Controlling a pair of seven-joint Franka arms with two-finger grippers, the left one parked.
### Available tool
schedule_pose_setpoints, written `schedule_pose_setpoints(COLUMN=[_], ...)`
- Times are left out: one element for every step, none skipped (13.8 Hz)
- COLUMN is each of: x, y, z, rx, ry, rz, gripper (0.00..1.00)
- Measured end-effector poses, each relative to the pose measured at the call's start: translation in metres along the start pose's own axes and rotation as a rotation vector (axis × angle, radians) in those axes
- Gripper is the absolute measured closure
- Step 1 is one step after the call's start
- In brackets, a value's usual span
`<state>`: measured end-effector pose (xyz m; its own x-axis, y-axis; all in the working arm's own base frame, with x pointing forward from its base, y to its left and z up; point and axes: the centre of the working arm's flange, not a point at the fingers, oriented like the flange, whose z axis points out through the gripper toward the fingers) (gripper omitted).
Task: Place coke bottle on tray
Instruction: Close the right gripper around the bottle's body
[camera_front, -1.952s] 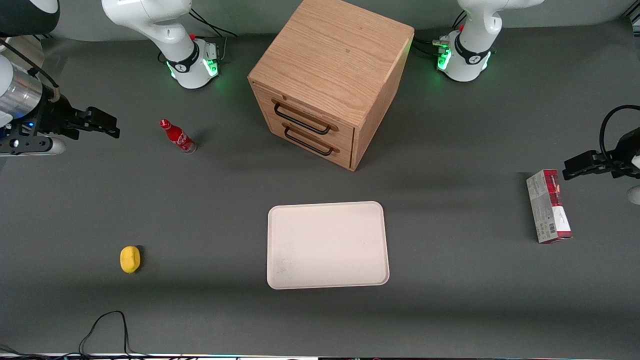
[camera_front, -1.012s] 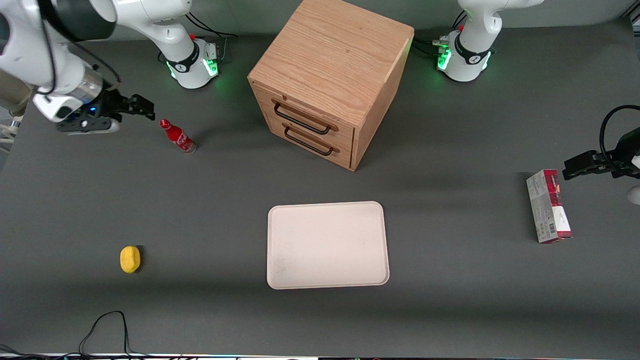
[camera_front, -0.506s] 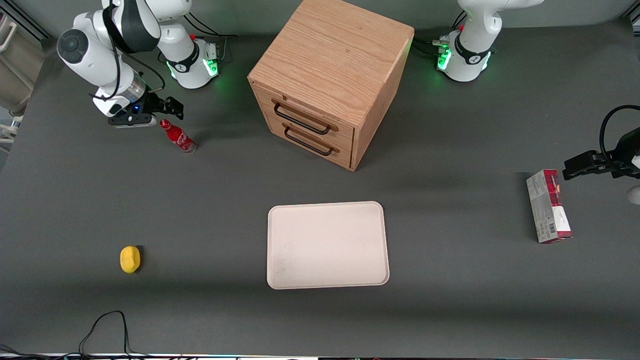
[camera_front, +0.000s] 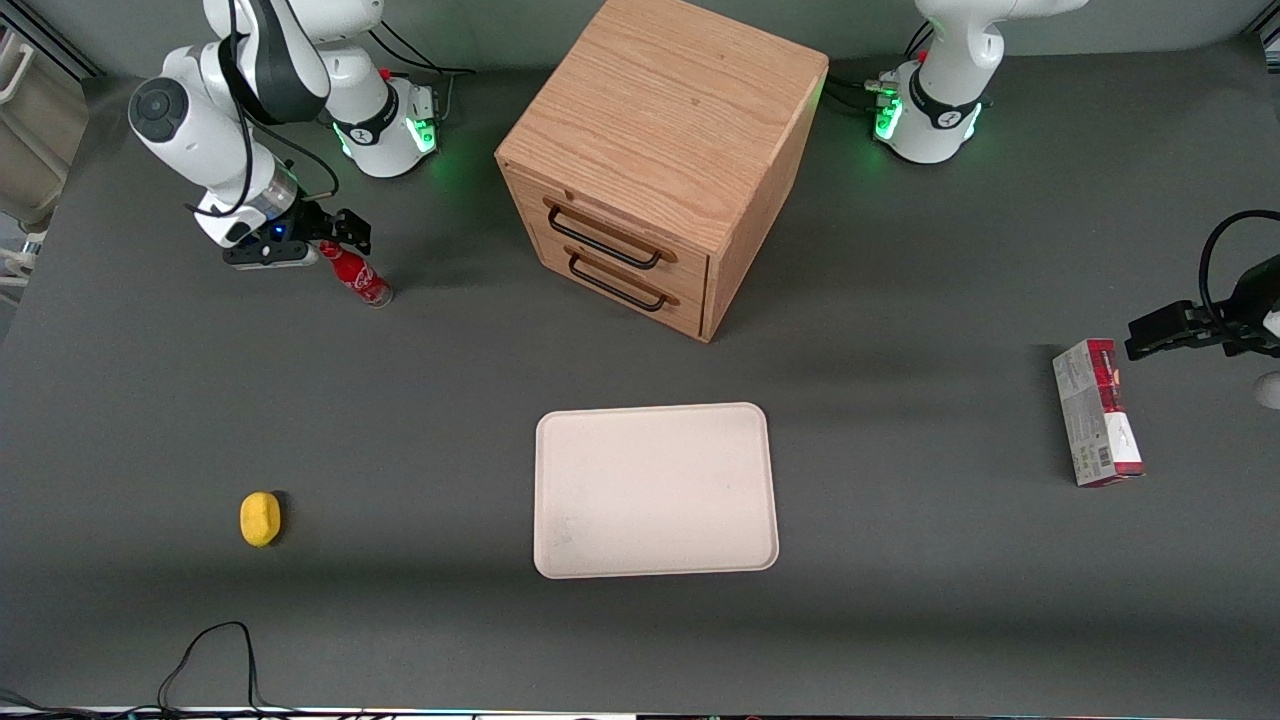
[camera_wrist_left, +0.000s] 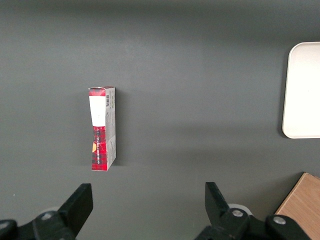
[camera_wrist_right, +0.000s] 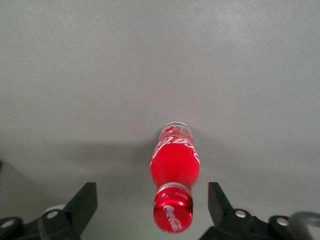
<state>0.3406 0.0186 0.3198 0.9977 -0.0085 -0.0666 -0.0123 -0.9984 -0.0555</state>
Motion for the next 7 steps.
schedule_pose_setpoints(x=[0.0003,0.0004,0.0004,0.0003,0.0002,0.0004,0.0007], y=[0.0005,0.0006,0.0007,0.0008,0.0009,0.0014,0.002], z=[0.0033,0.0052,0.0061,0.0067,0.0074,0.0079,0.0076], rx=[-0.001,-0.002,-0.003,-0.003,-0.003,-0.006,-0.005], ry=[-0.008,-0.014,-0.016,-0.019,-0.021,-0.023,-0.023], rz=[0.001,0.001,0.001,0.001,0.001,0.0,0.002], gripper=[0.05,0.17,0.27,0.41,0.52,0.61,0.66])
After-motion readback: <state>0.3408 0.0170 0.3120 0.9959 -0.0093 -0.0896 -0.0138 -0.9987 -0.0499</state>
